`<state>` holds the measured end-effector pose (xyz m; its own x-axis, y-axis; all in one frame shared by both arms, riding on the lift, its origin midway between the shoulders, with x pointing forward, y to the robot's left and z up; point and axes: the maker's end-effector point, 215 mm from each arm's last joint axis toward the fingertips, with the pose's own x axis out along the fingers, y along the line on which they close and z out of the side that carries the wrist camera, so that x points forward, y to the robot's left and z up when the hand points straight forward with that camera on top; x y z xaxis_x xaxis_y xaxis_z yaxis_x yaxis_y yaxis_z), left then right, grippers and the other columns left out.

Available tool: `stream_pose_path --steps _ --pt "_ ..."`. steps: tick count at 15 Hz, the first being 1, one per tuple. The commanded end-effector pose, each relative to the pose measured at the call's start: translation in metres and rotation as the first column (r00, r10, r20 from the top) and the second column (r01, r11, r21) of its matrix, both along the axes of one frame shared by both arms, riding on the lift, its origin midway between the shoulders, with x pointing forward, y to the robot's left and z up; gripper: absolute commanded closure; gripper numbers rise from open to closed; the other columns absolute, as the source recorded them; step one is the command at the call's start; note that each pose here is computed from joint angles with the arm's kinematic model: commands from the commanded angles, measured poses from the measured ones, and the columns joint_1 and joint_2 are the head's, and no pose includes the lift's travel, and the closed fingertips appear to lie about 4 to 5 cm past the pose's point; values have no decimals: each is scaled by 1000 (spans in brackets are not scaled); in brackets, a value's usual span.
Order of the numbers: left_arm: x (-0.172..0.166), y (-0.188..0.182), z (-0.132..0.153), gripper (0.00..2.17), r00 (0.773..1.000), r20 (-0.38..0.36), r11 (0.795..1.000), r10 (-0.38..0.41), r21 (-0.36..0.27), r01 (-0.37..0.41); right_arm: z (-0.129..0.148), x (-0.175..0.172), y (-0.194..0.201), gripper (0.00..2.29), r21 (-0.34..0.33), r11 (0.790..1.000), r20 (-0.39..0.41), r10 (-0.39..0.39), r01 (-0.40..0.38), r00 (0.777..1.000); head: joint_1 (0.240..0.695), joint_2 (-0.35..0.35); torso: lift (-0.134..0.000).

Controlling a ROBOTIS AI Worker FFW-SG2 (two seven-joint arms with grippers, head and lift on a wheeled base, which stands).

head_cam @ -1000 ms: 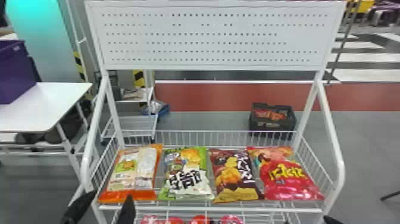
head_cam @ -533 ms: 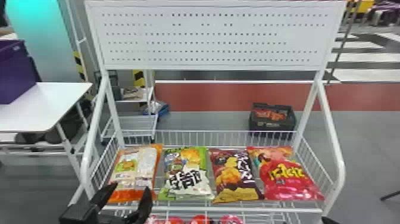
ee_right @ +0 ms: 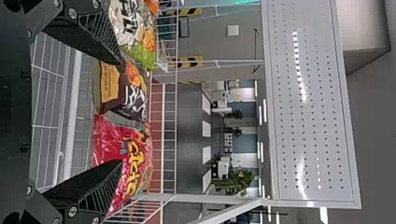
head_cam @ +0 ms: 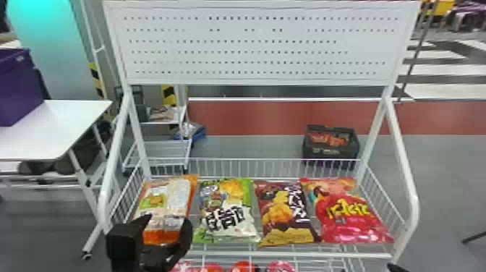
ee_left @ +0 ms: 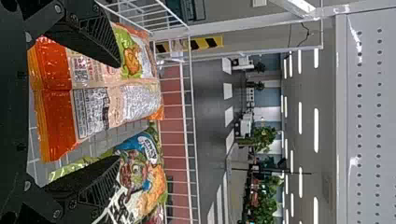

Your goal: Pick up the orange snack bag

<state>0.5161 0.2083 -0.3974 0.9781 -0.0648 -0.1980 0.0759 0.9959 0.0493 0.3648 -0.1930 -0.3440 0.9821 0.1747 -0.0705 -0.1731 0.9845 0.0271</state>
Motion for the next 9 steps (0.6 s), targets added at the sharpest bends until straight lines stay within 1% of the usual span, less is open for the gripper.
stream_pose_path --steps 1,4,9 --pt "15 4 -13 211 999 -38 1000 12 14 -11 -1 0 0 144 -2 1000 -1 -2 2 1000 499 0 0" --pt "28 10 -24 211 997 -71 999 25 30 -23 -2 0 0 144 -2 1000 -3 -2 2 1000 499 0 0" --pt "34 15 -34 211 995 -94 999 34 37 -30 -1 -1 -2 144 -2 1000 -4 -4 4 1000 499 0 0"
